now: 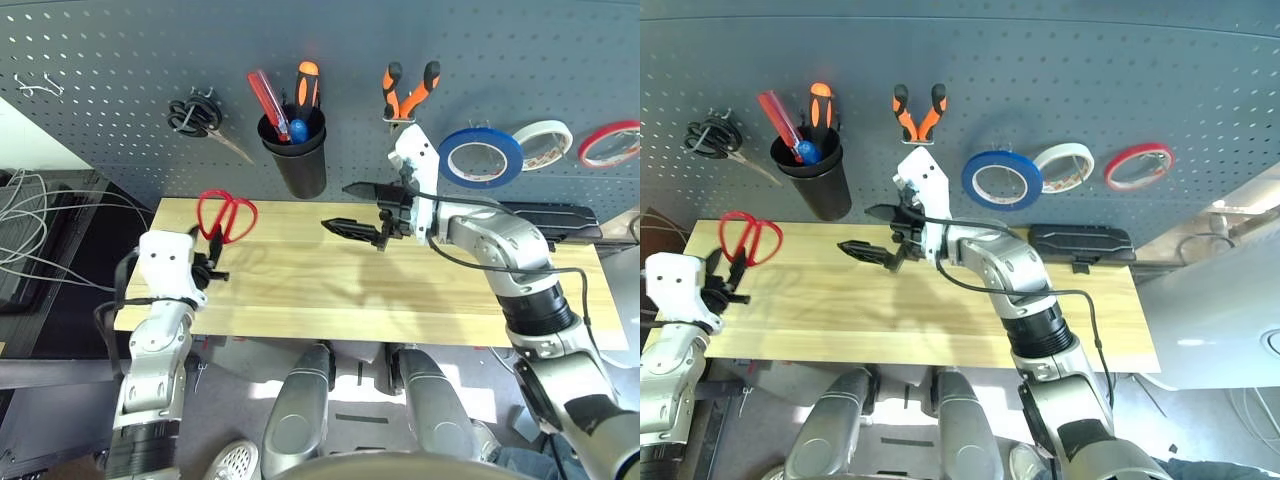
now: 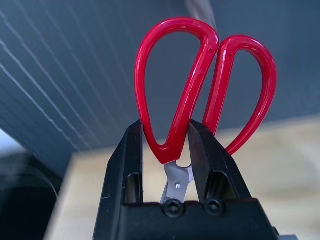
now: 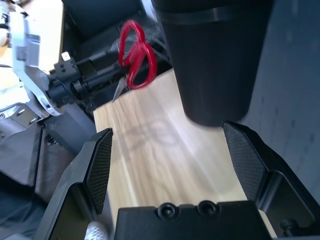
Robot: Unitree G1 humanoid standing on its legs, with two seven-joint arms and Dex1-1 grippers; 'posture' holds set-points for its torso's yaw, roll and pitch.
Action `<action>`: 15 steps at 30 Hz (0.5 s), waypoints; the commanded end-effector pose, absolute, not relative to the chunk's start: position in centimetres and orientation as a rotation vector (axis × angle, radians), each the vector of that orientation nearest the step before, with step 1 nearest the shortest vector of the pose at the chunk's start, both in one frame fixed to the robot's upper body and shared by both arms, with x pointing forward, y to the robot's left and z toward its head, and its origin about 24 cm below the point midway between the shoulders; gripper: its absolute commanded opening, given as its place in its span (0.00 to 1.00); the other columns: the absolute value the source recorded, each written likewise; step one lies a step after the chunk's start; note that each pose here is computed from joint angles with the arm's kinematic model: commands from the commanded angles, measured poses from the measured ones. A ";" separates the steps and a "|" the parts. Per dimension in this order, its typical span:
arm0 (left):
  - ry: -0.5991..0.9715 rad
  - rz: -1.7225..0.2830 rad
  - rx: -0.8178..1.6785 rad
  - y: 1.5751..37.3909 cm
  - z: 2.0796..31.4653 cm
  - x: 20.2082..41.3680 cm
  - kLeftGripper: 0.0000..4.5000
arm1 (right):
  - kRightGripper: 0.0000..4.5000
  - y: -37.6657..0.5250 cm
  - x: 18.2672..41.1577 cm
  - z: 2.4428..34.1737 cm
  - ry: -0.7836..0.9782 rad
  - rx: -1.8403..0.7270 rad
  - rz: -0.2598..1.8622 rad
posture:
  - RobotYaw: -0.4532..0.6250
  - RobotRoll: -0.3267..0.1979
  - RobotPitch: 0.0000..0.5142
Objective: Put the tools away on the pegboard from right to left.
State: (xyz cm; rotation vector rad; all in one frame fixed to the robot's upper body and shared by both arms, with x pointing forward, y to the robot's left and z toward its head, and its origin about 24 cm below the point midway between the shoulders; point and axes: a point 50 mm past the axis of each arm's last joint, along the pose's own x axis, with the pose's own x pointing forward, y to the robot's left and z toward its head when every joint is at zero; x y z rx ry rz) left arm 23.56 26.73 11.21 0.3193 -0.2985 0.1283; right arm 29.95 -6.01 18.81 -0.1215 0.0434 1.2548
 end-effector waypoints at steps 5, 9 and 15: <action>-0.484 0.198 0.333 27.2 14.6 24.4 0.29 | 1.00 -5.3 29.6 20.7 -0.087 -0.095 1.287 | 0.48 0.62 0.55; -0.504 0.201 0.327 27.3 15.3 25.2 0.29 | 1.00 -5.1 29.6 21.1 -0.112 -0.090 1.290 | 0.47 0.62 0.54; -0.422 0.161 0.279 27.1 14.7 26.8 0.29 | 1.00 -5.3 29.9 21.0 -0.112 -0.091 1.259 | 0.47 0.62 0.54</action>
